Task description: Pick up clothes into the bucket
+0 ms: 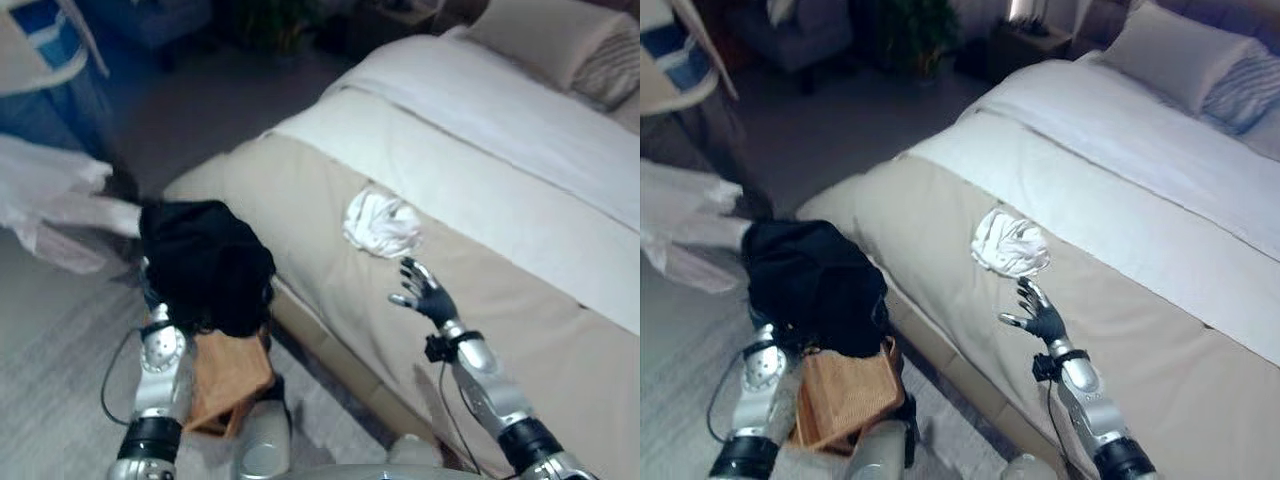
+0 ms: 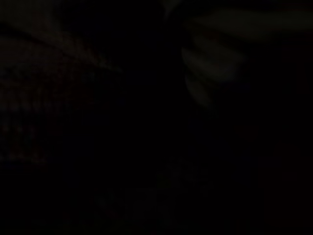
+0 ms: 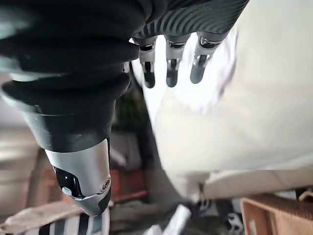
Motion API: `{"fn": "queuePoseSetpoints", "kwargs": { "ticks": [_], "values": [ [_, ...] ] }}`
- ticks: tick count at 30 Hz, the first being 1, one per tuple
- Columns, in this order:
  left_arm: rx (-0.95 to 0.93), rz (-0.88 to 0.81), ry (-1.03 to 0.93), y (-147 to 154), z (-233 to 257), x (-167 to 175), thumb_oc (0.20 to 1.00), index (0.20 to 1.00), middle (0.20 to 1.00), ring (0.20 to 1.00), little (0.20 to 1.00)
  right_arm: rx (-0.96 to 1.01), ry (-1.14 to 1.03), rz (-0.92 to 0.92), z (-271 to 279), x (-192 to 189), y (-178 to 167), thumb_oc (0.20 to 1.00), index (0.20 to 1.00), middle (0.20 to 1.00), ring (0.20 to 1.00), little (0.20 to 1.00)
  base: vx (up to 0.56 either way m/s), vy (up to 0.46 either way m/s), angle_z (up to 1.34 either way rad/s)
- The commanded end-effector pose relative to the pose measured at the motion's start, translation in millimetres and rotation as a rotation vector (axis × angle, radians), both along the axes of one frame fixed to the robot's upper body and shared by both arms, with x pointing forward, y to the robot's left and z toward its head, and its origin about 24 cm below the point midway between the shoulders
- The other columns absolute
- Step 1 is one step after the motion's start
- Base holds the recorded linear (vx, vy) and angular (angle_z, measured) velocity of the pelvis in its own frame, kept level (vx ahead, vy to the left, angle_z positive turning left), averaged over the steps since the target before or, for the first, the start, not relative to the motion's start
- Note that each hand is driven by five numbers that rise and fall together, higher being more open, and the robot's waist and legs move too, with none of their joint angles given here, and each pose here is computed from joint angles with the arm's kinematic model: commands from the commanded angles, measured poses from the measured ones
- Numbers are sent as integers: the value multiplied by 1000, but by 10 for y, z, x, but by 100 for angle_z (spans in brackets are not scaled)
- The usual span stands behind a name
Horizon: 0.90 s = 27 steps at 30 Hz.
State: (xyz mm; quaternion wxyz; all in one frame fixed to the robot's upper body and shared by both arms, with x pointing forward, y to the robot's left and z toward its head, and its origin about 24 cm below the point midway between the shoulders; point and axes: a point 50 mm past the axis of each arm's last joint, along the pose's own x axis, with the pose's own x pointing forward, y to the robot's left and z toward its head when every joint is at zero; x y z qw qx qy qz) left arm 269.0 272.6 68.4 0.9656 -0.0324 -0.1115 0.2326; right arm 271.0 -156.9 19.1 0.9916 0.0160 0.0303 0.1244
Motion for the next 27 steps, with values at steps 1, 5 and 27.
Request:
{"fn": "queuePoseSetpoints", "kwargs": {
  "ticks": [1,5,27],
  "values": [
    [77,12,-223,-76,450,109,200,200,200,200,200,85,-147,7,331,187,119,1000,1000,1000,1000,1000,-93,-35,5],
    [83,81,-254,-86,567,234,200,200,200,200,200,114,-204,43,474,260,291,1000,1000,1000,1000,1000,-88,-12,19],
    [204,330,-423,113,1495,600,200,200,200,200,200,74,-521,-61,1225,525,341,1000,1000,1000,1000,1000,-30,32,2]
  ]
}}
